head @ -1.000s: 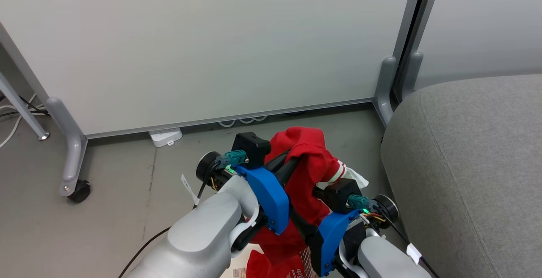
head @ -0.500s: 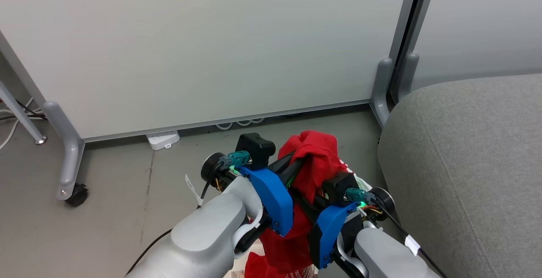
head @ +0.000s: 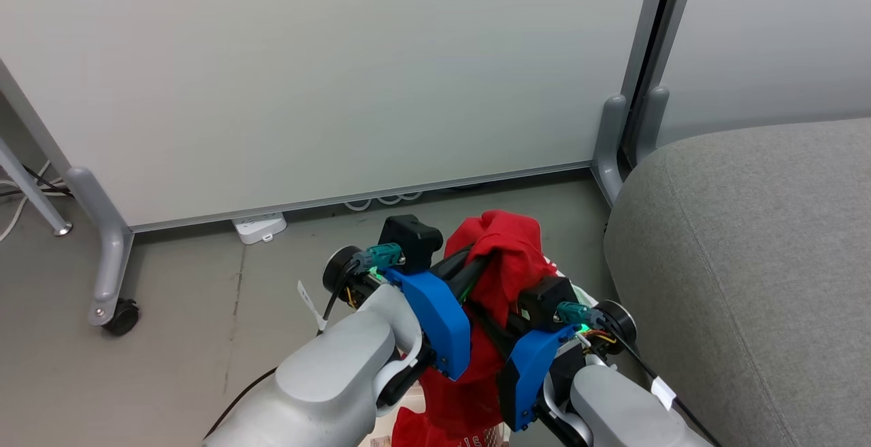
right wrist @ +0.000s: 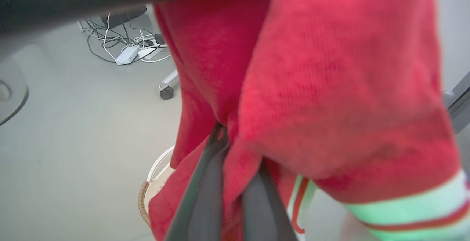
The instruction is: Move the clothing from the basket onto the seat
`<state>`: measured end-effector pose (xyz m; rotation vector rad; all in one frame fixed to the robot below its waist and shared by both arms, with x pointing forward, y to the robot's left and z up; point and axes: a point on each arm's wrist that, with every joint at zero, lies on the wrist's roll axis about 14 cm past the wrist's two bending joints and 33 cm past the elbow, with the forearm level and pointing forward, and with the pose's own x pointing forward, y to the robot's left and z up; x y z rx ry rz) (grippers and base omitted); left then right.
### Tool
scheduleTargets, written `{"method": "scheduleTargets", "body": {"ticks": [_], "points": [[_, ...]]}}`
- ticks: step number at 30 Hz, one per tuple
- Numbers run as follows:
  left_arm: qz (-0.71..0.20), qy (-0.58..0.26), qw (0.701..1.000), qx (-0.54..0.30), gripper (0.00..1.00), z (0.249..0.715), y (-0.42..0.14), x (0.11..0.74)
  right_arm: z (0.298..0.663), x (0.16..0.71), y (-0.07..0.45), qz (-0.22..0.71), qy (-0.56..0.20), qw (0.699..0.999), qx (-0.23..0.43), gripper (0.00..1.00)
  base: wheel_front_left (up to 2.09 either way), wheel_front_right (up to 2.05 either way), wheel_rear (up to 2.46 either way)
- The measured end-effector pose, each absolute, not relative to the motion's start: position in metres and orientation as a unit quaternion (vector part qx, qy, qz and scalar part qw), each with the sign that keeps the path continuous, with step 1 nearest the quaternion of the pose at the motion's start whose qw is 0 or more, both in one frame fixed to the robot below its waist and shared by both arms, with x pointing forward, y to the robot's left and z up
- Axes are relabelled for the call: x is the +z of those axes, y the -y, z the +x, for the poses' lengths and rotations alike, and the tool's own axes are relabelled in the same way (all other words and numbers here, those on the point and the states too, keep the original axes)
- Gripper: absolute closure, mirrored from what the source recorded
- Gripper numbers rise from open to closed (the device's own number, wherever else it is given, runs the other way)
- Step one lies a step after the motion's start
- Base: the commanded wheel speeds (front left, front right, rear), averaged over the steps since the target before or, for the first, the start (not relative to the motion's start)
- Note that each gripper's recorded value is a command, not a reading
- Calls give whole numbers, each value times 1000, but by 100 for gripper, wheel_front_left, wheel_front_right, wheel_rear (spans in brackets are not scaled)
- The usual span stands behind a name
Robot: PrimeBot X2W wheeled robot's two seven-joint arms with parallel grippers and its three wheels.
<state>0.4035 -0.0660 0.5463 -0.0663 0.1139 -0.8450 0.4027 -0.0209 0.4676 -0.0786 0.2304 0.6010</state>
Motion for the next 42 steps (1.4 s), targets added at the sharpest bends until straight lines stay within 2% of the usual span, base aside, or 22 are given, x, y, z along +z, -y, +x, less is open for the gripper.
{"method": "scheduleTargets", "body": {"ticks": [10,11,12,13,21,27,42], "points": [[-31,-52,911,-408,100,405,65,548,403,466,22,-43,-114,948,295,100,0,0,0],[-32,-50,911,-408,90,406,65,548,403,466,23,-43,-113,948,295,100,0,0,0],[-34,-49,911,-407,52,406,65,549,403,466,23,-43,-113,948,295,100,0,0,0],[-35,-49,911,-407,0,406,66,549,403,467,22,-43,-111,948,295,100,0,0,0],[-44,-25,920,-388,0,411,57,554,406,469,27,-46,-104,950,289,100,0,0,0],[-67,-6,936,-346,0,412,22,549,410,468,29,-46,-101,952,284,100,0,0,0],[-84,6,963,-258,0,377,-55,512,420,475,36,-41,-84,959,269,100,0,0,0]]}}
